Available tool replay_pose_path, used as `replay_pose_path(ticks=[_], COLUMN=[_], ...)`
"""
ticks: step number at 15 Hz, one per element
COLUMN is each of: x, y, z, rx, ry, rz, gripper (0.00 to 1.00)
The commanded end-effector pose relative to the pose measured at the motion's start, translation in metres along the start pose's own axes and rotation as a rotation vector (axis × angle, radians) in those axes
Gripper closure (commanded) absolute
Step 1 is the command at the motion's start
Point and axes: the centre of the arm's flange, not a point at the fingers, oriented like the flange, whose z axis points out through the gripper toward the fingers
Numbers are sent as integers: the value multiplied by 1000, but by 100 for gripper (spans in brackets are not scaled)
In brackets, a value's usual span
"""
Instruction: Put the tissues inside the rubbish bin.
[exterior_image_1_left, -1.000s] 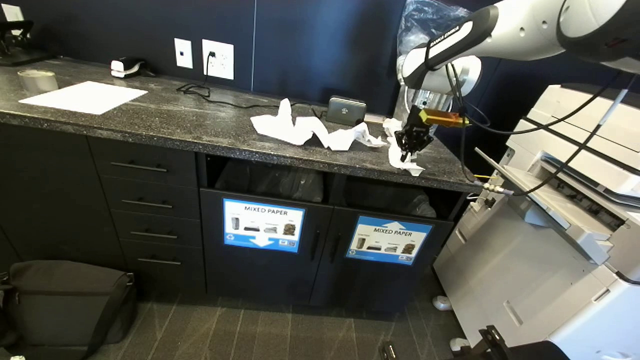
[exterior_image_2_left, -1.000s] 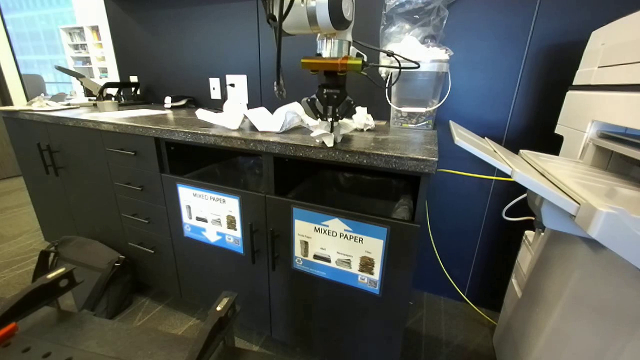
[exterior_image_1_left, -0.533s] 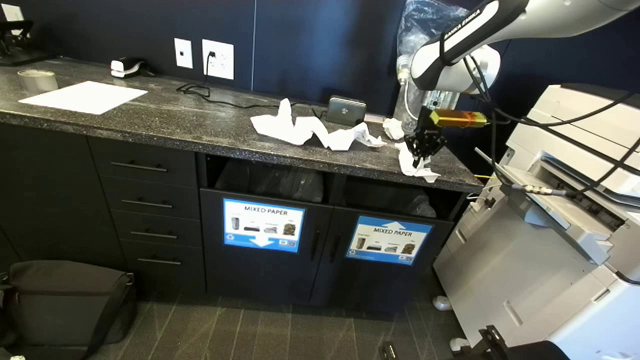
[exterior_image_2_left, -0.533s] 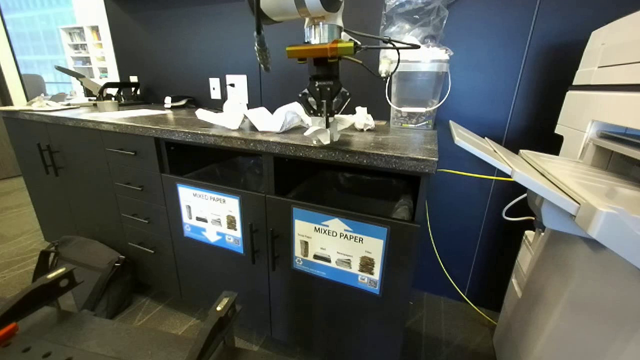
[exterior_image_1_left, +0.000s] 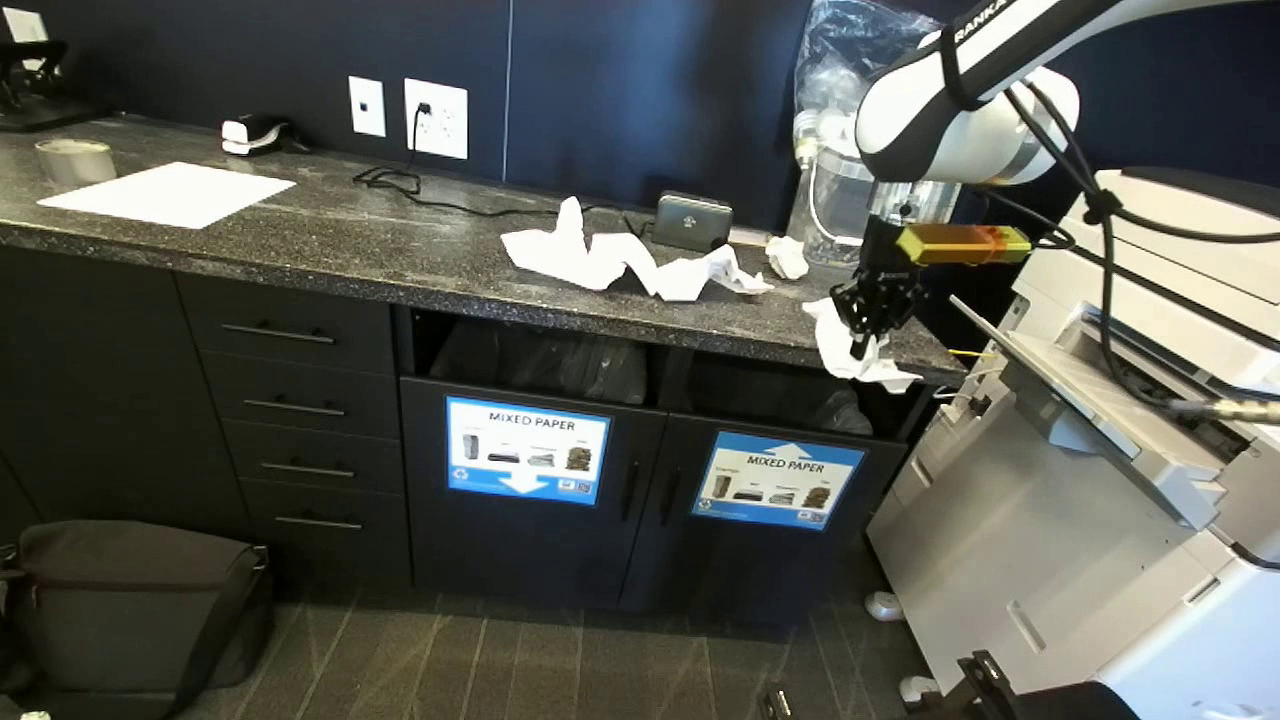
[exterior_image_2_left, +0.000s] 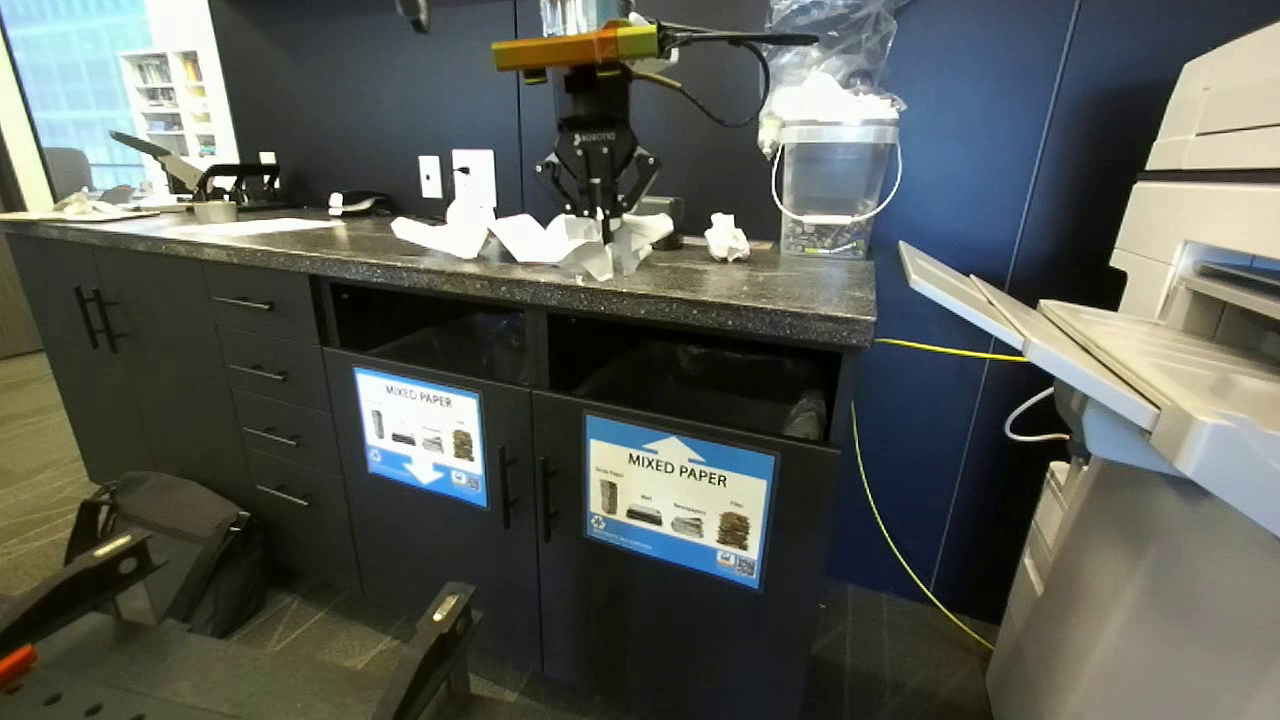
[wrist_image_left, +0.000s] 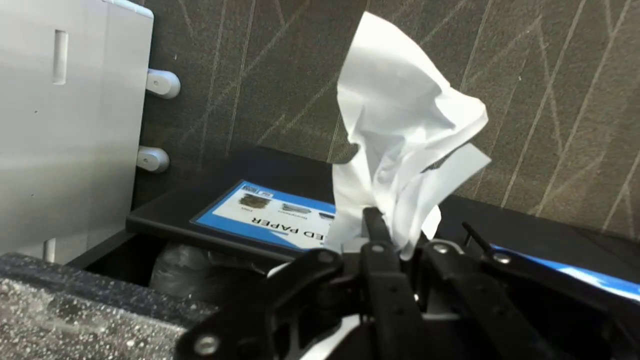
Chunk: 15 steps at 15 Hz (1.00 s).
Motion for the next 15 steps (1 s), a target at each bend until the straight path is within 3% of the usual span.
replay_pose_path(ticks=[1,9,15], x=[-54,-38,3], y=[-20,-42,-28], z=[6,98,202], rx=[20,71,59], ry=[37,176,295], rz=[-41,-58,19], gripper=[90,89,89])
